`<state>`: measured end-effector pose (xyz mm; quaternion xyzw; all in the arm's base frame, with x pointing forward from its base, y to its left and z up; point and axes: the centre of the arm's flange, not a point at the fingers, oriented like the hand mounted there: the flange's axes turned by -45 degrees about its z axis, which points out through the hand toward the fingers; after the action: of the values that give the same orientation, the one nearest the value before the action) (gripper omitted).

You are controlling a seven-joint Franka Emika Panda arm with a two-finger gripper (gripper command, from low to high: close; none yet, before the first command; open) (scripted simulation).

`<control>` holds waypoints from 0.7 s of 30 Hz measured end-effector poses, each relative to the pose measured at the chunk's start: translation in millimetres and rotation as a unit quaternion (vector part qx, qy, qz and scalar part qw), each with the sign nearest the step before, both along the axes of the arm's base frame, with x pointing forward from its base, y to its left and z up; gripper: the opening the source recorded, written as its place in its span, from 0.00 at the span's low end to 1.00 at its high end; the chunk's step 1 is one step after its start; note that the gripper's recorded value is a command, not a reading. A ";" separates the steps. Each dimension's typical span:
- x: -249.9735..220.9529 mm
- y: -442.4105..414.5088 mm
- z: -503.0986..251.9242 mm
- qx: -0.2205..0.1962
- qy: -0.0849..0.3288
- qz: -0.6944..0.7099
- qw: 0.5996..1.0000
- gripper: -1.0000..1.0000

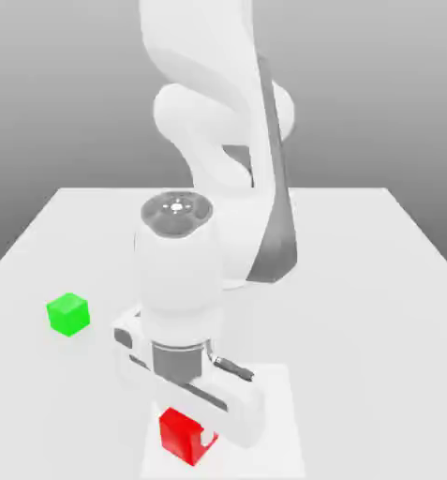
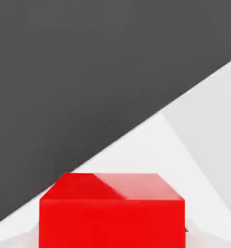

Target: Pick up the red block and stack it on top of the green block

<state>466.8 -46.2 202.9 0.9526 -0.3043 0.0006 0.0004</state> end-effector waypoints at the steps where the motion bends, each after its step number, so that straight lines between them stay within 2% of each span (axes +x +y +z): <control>1: -8.1 -17.2 6.6 -0.003 0.001 -0.033 0.999 0.00; 4: -45.5 -81.5 18.7 -0.012 0.003 -0.164 0.986 0.00; 6: -82.6 -132.7 25.2 -0.016 0.004 -0.271 0.962 0.00; 9: -148.3 -187.7 34.4 -0.017 0.004 -0.429 0.903 0.00; 16: -269.2 -227.6 39.0 -0.002 0.000 -0.675 0.738 0.00; 18: -278.9 -230.3 25.3 0.001 -0.001 -0.694 0.720 0.00; 21: -281.7 -230.9 0.6 0.002 -0.001 -0.700 0.714 0.00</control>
<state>185.0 -277.2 203.5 0.4677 -0.8839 0.0008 -0.0011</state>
